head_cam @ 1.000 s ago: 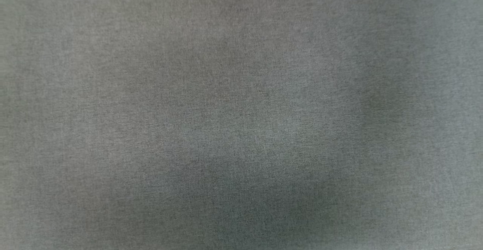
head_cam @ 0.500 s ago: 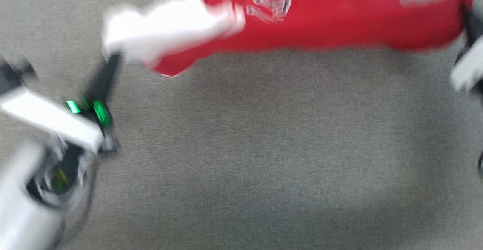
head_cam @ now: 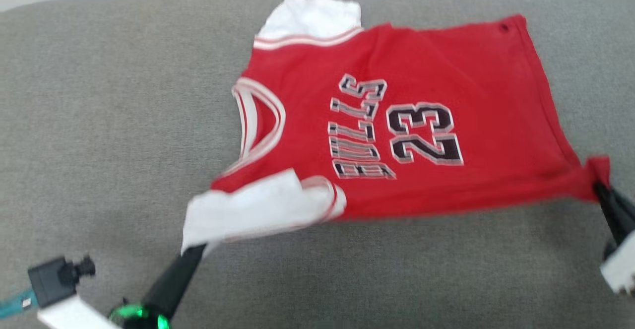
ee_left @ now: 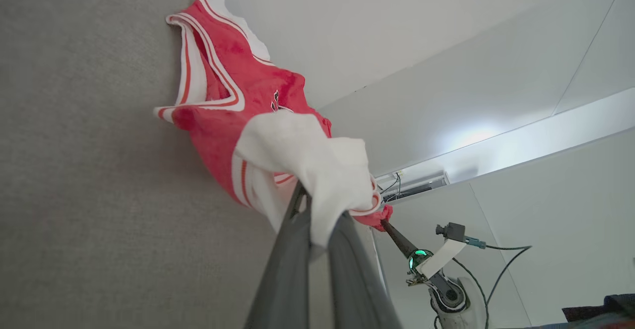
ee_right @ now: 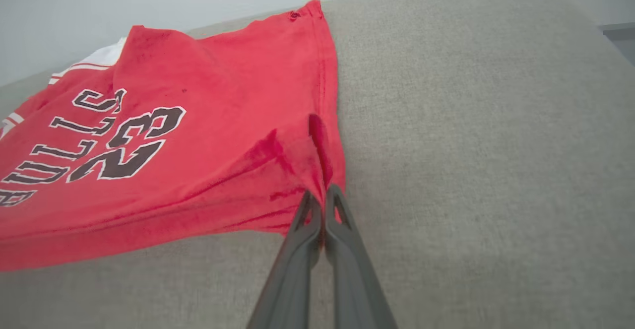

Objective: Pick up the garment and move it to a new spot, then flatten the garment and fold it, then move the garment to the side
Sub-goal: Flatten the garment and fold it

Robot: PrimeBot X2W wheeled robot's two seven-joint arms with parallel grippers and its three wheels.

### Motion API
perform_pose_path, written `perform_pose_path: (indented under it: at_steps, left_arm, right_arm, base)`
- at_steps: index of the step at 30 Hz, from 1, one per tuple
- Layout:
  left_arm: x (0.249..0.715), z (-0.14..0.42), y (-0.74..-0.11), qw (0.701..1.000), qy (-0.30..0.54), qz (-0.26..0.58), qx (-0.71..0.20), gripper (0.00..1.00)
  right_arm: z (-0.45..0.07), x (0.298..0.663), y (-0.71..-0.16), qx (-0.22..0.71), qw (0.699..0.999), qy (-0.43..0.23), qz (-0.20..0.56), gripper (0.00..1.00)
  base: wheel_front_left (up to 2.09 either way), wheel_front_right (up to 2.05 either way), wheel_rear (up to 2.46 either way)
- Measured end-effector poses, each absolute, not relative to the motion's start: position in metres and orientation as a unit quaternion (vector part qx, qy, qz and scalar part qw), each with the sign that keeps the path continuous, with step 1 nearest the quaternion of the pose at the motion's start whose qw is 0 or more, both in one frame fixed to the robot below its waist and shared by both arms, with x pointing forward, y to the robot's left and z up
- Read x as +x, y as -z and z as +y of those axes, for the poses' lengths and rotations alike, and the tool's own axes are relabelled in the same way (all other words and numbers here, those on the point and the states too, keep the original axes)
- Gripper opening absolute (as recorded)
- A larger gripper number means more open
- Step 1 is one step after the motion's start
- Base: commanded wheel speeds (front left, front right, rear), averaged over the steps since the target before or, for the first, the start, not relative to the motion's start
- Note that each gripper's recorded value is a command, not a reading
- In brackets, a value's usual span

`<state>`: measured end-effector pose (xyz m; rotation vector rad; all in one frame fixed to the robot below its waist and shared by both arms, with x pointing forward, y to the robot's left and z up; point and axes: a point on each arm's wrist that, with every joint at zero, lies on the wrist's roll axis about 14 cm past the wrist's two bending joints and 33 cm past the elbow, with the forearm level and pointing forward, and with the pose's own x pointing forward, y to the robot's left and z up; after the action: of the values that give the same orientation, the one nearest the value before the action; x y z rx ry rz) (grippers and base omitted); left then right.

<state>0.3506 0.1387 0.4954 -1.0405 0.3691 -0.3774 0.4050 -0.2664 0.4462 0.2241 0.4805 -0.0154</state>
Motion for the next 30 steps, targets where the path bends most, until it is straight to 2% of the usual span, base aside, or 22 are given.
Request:
perform_pose_path:
  at_steps: [4,9,19,23,30]
  left_arm:
    - [0.331,0.136,-0.497,0.831,0.184,0.186,-0.49,0.0]
    - [0.337,0.132,-0.5,0.833,0.202,0.191,-0.479,0.0]
    - [0.417,0.118,-0.502,0.825,0.254,0.204,-0.462,0.0]
    - [0.455,0.126,-0.487,0.828,0.238,0.216,-0.46,0.0]
    - [0.487,0.137,-0.434,0.826,0.199,0.278,-0.448,0.0]
  right_arm:
    - [-0.264,0.379,-0.44,0.116,0.957,0.009,0.266,0.0]
    - [-0.262,0.373,-0.444,0.129,0.955,0.016,0.266,0.0]
    - [-0.263,0.424,-0.443,0.141,0.959,0.023,0.244,0.0]
    - [-0.263,0.445,-0.434,0.141,0.959,0.026,0.243,0.0]
    - [-0.258,0.461,-0.403,0.145,0.953,0.033,0.265,0.0]
  base:
    - [0.0,0.0,0.0]
    - [0.0,0.0,0.0]
    - [0.0,0.0,0.0]
    - [0.0,0.0,0.0]
    - [0.0,0.0,0.0]
